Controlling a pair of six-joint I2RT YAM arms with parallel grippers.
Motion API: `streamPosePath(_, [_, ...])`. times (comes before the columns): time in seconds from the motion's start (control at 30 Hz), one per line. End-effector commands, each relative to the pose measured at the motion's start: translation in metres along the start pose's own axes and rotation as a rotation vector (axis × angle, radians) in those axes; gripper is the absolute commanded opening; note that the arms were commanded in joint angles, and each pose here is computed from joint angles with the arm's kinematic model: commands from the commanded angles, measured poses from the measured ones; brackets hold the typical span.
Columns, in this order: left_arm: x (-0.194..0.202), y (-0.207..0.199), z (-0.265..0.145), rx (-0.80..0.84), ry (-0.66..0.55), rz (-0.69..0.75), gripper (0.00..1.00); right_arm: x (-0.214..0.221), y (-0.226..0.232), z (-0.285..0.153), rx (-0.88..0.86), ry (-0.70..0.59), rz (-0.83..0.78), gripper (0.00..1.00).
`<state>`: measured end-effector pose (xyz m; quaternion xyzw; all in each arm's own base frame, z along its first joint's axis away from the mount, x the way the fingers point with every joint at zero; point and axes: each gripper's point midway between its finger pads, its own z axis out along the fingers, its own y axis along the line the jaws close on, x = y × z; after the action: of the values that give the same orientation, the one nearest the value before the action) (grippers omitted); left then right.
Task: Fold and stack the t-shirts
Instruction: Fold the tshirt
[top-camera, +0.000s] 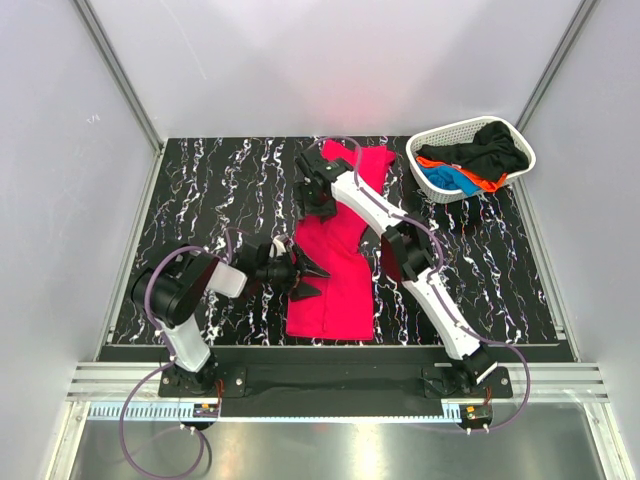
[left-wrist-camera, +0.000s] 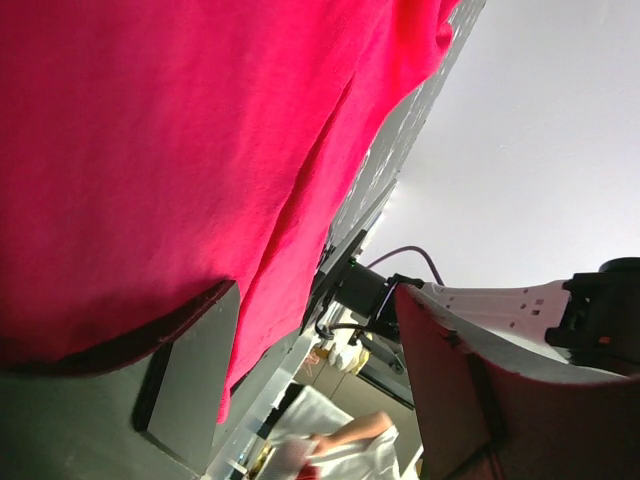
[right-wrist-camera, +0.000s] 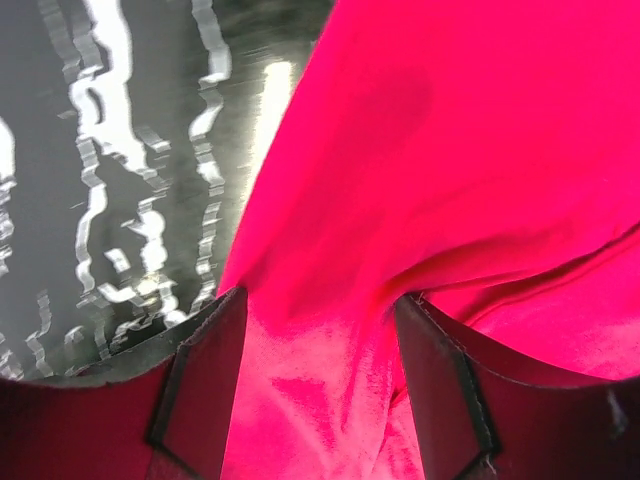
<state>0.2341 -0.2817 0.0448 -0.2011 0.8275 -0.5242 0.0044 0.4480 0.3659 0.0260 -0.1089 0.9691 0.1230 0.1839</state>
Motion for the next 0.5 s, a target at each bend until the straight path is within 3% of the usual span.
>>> streamPosePath(0.0, [-0.003,-0.012,0.003,0.044,-0.015,0.034,0.69,0.004,0.041,-0.007,-0.124,0.004,-0.057,0.68])
streamPosePath(0.13, [-0.002,-0.031,-0.001,0.075,-0.024,0.080,0.69,0.003,0.056,-0.029,-0.190,0.005,-0.062,0.67])
streamPosePath(0.23, [-0.002,-0.040,-0.007,0.033,-0.016,0.197,0.69,0.000,0.049,-0.053,-0.153,-0.017,-0.054,0.68])
streamPosePath(0.27, [-0.001,-0.039,-0.007,0.008,-0.005,0.173,0.69,-0.007,0.048,-0.066,-0.148,-0.047,-0.061,0.69])
streamPosePath(0.47, [0.005,-0.040,-0.011,-0.031,0.040,0.221,0.69,-0.044,-0.002,-0.117,-0.013,-0.179,0.027,0.79])
